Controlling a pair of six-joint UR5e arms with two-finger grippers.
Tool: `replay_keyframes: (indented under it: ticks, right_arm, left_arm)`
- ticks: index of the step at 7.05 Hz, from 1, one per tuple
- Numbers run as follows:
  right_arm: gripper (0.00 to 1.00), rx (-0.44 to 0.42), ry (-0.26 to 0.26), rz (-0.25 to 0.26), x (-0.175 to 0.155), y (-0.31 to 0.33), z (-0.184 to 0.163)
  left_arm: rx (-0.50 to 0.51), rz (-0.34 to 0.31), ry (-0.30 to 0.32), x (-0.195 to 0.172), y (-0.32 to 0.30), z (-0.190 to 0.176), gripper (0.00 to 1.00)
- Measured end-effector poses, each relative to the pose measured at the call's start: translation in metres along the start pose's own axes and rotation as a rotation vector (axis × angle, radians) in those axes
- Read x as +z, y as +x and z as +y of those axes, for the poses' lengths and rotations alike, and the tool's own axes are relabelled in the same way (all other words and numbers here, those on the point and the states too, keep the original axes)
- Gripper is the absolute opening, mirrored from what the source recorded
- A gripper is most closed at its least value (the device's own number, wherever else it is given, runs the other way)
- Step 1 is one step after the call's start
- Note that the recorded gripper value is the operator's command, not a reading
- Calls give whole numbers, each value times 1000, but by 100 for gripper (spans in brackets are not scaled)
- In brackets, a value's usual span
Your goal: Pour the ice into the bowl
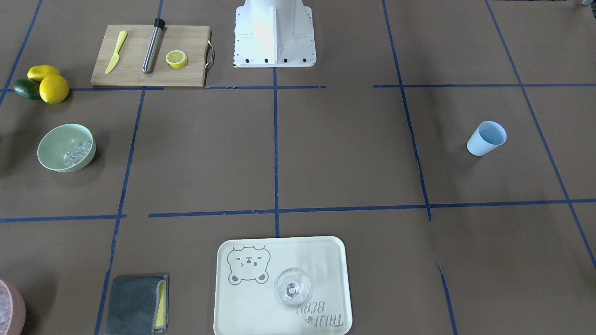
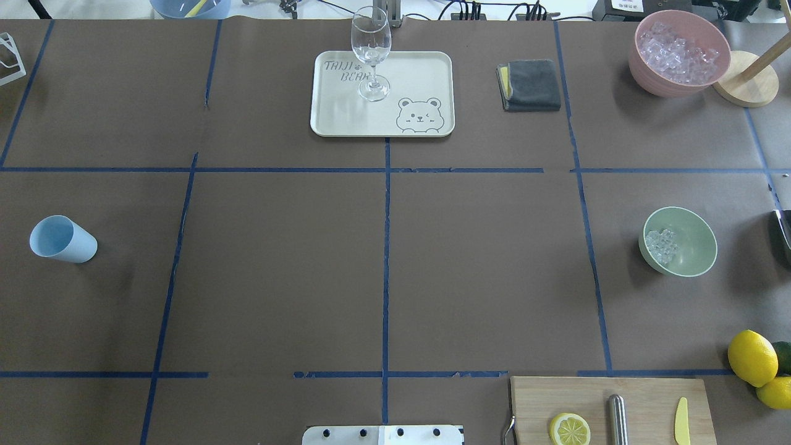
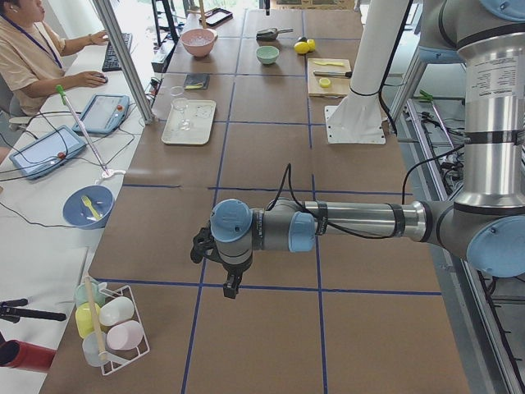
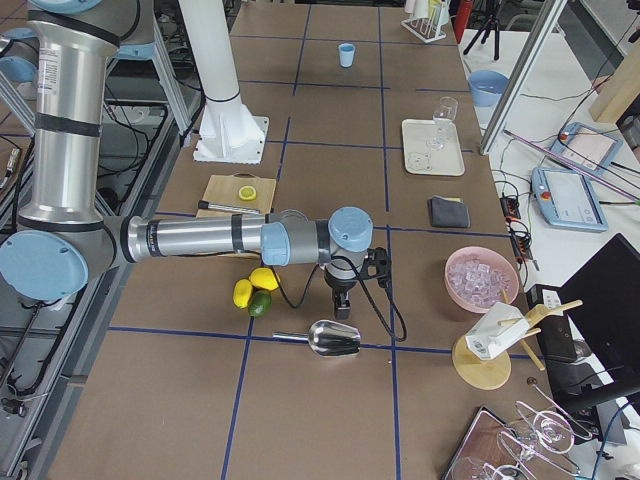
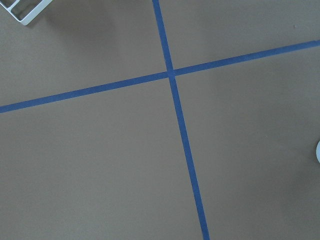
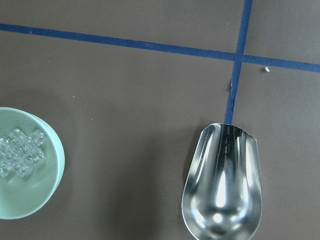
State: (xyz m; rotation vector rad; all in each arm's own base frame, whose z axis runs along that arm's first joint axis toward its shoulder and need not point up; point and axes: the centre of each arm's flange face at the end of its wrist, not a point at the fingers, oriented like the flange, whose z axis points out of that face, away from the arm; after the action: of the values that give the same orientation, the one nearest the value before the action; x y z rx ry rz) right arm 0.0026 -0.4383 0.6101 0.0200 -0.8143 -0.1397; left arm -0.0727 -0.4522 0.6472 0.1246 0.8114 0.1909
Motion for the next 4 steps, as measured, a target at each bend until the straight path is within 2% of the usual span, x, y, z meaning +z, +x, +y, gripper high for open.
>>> replay_keyframes:
  ticks: [4]
  right_arm:
    - [100, 6, -5, 3, 2, 4, 3]
  left_arm:
    - [-1, 1, -5, 2, -1, 2, 100]
